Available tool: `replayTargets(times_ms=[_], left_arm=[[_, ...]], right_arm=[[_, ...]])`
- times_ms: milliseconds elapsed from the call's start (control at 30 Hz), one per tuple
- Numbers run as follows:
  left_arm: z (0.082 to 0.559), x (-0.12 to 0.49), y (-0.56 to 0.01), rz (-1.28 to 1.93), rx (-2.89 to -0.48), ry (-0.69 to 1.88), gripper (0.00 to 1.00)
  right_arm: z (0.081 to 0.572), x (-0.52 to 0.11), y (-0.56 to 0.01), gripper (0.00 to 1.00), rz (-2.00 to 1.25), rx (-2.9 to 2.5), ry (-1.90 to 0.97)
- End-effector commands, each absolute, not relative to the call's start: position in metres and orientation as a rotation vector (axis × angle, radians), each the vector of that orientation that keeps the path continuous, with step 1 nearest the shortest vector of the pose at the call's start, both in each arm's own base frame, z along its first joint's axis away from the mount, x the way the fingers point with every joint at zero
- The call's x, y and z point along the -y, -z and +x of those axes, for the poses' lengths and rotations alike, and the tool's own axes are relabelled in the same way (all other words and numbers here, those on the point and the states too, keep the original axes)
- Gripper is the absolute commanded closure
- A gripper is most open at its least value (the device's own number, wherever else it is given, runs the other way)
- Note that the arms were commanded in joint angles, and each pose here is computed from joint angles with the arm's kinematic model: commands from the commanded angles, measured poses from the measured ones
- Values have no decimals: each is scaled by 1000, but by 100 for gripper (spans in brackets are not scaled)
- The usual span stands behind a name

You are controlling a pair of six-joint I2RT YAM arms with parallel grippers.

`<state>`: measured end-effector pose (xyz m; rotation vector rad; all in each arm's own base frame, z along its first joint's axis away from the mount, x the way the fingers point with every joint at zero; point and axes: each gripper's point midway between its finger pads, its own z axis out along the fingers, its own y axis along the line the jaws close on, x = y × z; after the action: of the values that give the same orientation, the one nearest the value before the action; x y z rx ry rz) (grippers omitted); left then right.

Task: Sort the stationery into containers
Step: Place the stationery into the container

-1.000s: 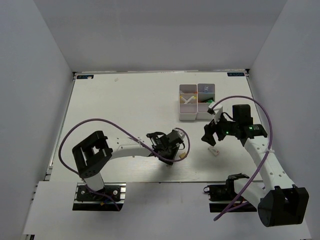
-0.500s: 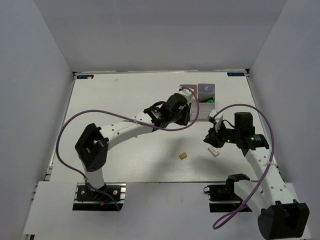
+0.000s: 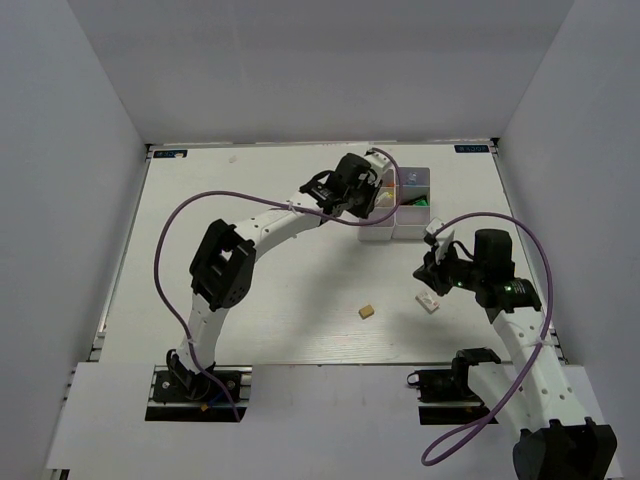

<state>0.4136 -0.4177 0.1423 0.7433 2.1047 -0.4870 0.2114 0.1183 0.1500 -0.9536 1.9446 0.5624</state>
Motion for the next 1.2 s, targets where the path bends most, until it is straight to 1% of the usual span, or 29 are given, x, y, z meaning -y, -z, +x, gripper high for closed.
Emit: replayTargets(times_ms=[0, 133, 233, 300, 333, 367, 400, 467, 500, 567, 600, 633, 700, 733, 767, 900, 1000, 1067, 1100, 1133, 1167], left_arm=[[416, 428, -176, 835, -1982, 532, 100], [410, 431, -166, 885, -1974, 558, 100], [407, 431, -159, 894, -1980, 567, 100], [407, 434, -154, 902, -1982, 578, 98], [407, 434, -154, 902, -1982, 578, 98], [407, 434, -149, 896, -1996, 580, 97], [407, 434, -149, 896, -1996, 580, 97], [409, 433, -143, 893, -2006, 566, 92], [409, 433, -143, 893, -2006, 566, 84], [410, 435, -147, 881, -2002, 574, 72], [411, 433, -147, 875, -2003, 563, 61], [410, 432, -146, 878, -2012, 560, 59], [407, 435, -146, 882, -2010, 554, 55], [406, 434, -147, 882, -2010, 554, 50], [403, 436, -147, 885, -2008, 548, 48], [402, 435, -148, 885, -2008, 547, 46], [403, 432, -165, 854, -1986, 543, 45], [402, 427, -198, 763, -1961, 566, 45], [403, 419, -210, 717, -1972, 580, 43], [394, 409, -205, 624, -2050, 588, 40], [393, 396, -209, 562, -2079, 584, 36]], right_arm=[[219, -117, -158, 93, -926, -1910, -539], [220, -117, -155, 93, -921, -1911, -538], [220, -116, -154, 90, -917, -1916, -542], [220, -116, -152, 84, -916, -1921, -546], [219, -117, -152, 80, -924, -1920, -549], [219, -117, -152, 75, -930, -1917, -552], [218, -118, -152, 67, -943, -1910, -555], [214, -119, -151, 60, -969, -1906, -567], [213, -121, -151, 53, -992, -1888, -577], [210, -122, -150, 48, -1004, -1887, -588], [210, -123, -149, 47, -1016, -1883, -589], [208, -125, -150, 45, -1030, -1873, -602], [206, -125, -147, 45, -1038, -1875, -613], [206, -126, -147, 45, -1045, -1872, -620], [206, -126, -147, 45, -1045, -1870, -620], [205, -128, -145, 44, -1057, -1870, -631], [202, -128, -143, 44, -1082, -1865, -638], [189, -135, -140, 44, -1204, -1785, -690], [184, -137, -136, 44, -1297, -1722, -681], [178, -145, -140, 43, -1389, -1590, -708], [171, -146, -135, 41, -1424, -1569, -733]])
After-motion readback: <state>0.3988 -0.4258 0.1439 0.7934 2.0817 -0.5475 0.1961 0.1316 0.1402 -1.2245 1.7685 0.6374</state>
